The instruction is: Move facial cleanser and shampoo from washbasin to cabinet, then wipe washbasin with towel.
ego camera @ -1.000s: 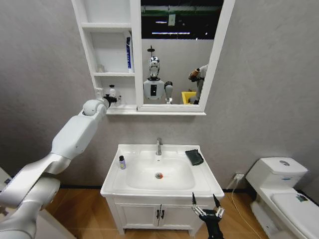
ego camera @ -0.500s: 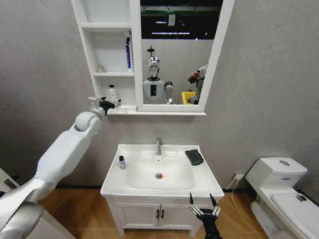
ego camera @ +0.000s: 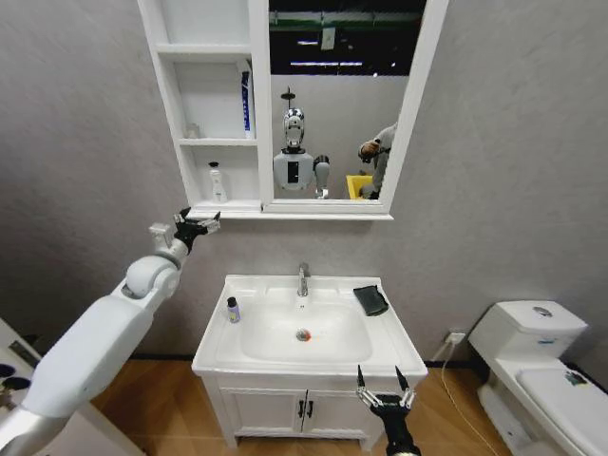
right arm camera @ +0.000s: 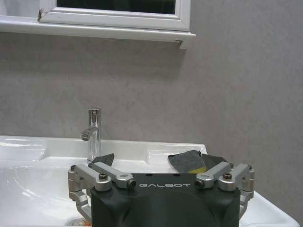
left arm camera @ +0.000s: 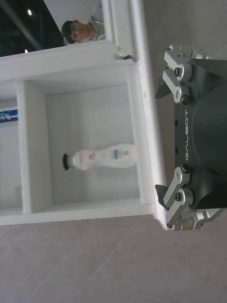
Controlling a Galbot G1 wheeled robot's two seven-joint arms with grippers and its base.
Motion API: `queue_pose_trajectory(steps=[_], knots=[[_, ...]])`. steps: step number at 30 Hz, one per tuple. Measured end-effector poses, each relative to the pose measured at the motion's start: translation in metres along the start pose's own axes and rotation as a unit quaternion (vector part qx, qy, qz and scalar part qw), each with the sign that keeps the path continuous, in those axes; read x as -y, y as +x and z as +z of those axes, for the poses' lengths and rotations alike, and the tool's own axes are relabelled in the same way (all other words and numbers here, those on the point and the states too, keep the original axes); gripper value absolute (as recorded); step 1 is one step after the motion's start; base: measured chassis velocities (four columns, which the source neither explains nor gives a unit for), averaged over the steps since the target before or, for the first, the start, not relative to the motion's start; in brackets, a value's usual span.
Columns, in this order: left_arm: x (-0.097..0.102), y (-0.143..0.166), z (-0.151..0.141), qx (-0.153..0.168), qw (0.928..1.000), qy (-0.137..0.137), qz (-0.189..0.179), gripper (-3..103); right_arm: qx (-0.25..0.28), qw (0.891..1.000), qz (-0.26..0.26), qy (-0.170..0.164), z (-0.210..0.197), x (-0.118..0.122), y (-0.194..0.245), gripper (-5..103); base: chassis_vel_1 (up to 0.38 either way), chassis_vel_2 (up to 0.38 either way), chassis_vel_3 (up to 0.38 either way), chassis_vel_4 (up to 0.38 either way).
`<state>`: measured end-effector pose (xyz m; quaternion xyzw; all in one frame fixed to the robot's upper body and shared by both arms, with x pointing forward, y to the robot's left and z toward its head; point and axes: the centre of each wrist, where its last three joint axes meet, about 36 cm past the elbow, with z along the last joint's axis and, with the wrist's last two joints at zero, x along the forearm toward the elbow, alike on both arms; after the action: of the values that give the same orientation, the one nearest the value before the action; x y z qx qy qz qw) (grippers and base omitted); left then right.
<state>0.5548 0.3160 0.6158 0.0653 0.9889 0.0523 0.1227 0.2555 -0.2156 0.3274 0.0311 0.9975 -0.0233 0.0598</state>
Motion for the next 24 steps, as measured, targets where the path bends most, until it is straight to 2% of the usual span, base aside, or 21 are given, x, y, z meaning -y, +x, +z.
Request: queue_pose_trajectory(steps=[1, 4, 5, 6, 8, 9, 12, 16, 20, 24], knots=[[0.000, 0.000, 0.000, 0.000, 1.0000, 0.000, 0.000, 100, 0.000, 1.000, 0.000, 0.000, 0.000, 0.000, 0.000, 100, 0.000, 0.000, 0.000, 0.000], [0.008, 0.024, 0.030, -0.019, 0.9998, 0.004, -0.006, 100, -0.001, 1.000, -0.003, 0.002, 0.000, -0.003, 0.000, 100, 0.000, 0.000, 0.000, 0.000], [0.008, 0.024, 0.030, -0.019, 0.9998, 0.004, -0.006, 100, -0.001, 1.000, -0.003, 0.002, 0.000, -0.003, 0.000, 100, 0.000, 0.000, 0.000, 0.000], [0.009, 0.031, 0.037, -0.023, 0.9997, 0.004, -0.008, 103, -0.001, 1.000, -0.004, 0.003, 0.000, -0.003, 0.001, 100, 0.000, 0.000, 0.000, 0.000], [0.011, 0.045, 0.052, -0.034, 0.9994, 0.001, -0.011, 97, -0.001, 1.000, -0.004, 0.004, 0.000, -0.003, 0.001, 100, 0.000, 0.000, 0.000, 0.000], [0.011, 0.045, 0.052, -0.034, 0.9994, 0.001, -0.011, 97, -0.001, 1.000, -0.004, 0.004, 0.000, -0.003, 0.001, 100, 0.000, 0.000, 0.000, 0.000], [0.014, 0.063, 0.076, -0.052, 0.9986, 0.000, -0.006, 99, -0.002, 1.000, -0.004, 0.005, 0.000, -0.002, 0.001, 100, 0.000, 0.000, 0.000, 0.000], [0.019, 0.074, 0.095, -0.061, 0.9981, -0.001, -0.004, 99, -0.004, 1.000, -0.004, 0.005, 0.001, -0.002, 0.002, 100, 0.000, 0.000, 0.000, 0.000], [0.026, 0.088, 0.129, -0.078, 0.9970, -0.002, -0.006, 99, -0.007, 1.000, -0.003, 0.006, 0.004, -0.001, 0.005, 100, 0.000, 0.000, 0.000, 0.000], [0.033, 0.092, 0.147, -0.082, 0.9966, -0.001, -0.007, 101, -0.008, 1.000, -0.003, 0.006, 0.006, -0.001, 0.007, 100, 0.000, 0.000, 0.000, 0.000]])
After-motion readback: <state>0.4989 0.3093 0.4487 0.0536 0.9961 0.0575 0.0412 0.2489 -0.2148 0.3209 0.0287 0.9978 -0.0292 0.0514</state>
